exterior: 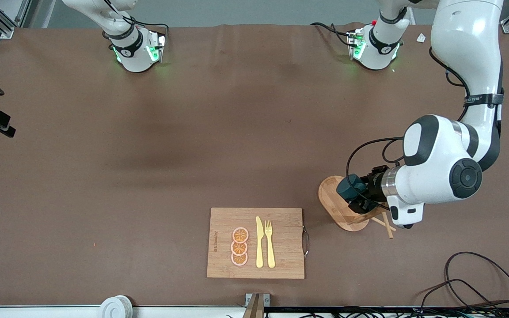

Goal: Transfer cup from left to right arm and place
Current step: 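Lift the teal mug off the mug tree with the left gripper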

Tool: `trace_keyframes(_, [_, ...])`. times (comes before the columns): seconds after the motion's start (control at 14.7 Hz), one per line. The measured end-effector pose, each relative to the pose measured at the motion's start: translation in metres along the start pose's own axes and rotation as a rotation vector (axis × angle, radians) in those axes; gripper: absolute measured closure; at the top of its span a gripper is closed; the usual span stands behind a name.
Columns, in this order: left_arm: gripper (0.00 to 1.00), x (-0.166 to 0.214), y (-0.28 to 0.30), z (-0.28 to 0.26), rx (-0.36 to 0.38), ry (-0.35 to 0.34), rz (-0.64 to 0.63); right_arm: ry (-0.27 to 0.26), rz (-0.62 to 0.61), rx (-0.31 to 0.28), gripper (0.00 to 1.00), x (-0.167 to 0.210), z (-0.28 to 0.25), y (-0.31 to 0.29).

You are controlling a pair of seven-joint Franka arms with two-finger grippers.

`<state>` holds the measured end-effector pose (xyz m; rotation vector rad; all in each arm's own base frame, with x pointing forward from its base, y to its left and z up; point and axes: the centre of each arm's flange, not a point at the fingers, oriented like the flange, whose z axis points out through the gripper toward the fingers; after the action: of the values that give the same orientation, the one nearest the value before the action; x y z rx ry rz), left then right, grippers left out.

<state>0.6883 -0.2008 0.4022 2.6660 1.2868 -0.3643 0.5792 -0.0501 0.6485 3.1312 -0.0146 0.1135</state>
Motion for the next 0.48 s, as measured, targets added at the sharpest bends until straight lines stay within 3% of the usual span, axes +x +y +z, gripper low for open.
trace_keyframes(0.27, [0.16, -0.049, 0.006, -0.042, -0.016, 0.073, 0.084, 0.0, 0.0, 0.0, 0.0, 0.0, 0.0, 0.0])
trace_keyframes(0.48, [0.16, -0.12, 0.021, -0.037, 0.042, 0.182, 0.209, 0.0, -0.001, 0.0, 0.0, 0.0, 0.0, 0.0])
